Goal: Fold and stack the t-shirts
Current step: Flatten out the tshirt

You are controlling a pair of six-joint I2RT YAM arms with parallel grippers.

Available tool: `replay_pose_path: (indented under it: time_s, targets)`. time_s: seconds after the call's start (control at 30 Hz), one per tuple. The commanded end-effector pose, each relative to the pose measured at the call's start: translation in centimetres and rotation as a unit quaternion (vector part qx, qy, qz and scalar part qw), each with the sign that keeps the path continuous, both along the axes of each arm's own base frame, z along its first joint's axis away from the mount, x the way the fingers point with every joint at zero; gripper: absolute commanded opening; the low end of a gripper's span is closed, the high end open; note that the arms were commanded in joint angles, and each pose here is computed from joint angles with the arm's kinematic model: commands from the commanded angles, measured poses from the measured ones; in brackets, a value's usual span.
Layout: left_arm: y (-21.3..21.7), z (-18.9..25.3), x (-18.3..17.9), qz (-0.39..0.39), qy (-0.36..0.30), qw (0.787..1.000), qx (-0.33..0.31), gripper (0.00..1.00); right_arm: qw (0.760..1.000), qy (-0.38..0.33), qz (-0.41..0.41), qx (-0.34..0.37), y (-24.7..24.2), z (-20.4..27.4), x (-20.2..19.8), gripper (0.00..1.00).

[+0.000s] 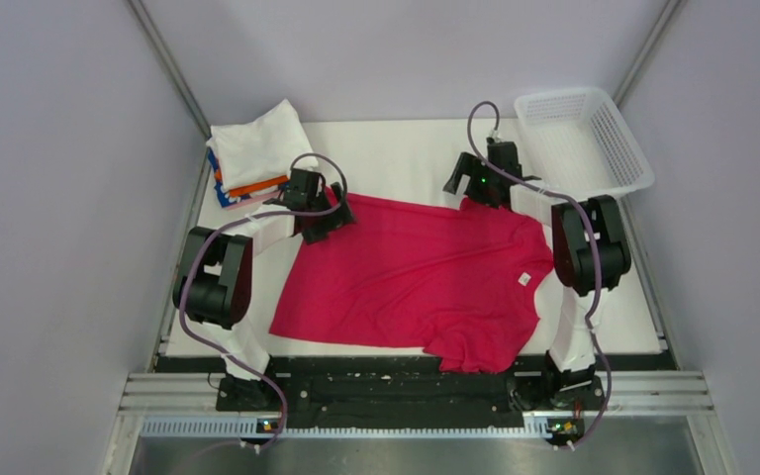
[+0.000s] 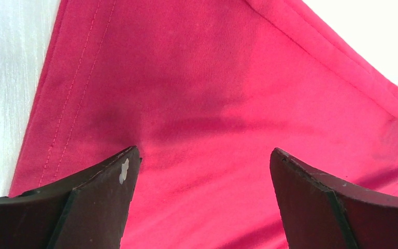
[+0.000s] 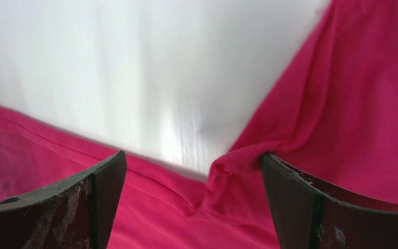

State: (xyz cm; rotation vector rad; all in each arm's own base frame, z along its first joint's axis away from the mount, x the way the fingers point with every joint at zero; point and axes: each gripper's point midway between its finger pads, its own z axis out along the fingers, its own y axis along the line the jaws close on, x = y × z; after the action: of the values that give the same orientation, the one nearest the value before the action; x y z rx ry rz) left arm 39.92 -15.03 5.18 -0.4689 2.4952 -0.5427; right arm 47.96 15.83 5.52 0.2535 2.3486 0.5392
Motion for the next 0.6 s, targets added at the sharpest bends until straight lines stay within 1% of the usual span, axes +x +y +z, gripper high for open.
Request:
replay_pose_path:
  time_s: [0.0,0.13,0.27,0.4,0.5,0.57]
  targets:
    - [0.5,-0.2,0.0,-0.002,-0.002,1.000,0.017,0.99,0.996,-0.079,0.008,0.044,3.6,4.1,4.3,0.99]
    - [0.6,0.0,-0.1,-0.002,-0.004,1.000,0.018,0.99,0.988,-0.131,0.022,0.084,7.2,6.0,7.2,0.99]
    - [0.9,0.5,-0.2,0.002,-0.008,1.000,0.024,0.99,0.986,-0.136,0.028,0.092,8.5,6.4,9.0,0.99]
    - [1.0,1.1,-0.1,0.004,-0.017,1.000,0.025,0.99,0.986,-0.154,0.036,0.043,7.1,8.7,8.4,0.99]
    - [0.8,2.0,0.3,0.004,-0.031,0.999,0.019,0.99,0.986,-0.165,0.033,-0.010,4.9,10.7,6.3,0.99]
    - [0.8,2.6,0.7,0.008,-0.038,0.999,0.017,0.99,0.987,-0.151,0.020,-0.048,3.1,10.3,4.6,0.99]
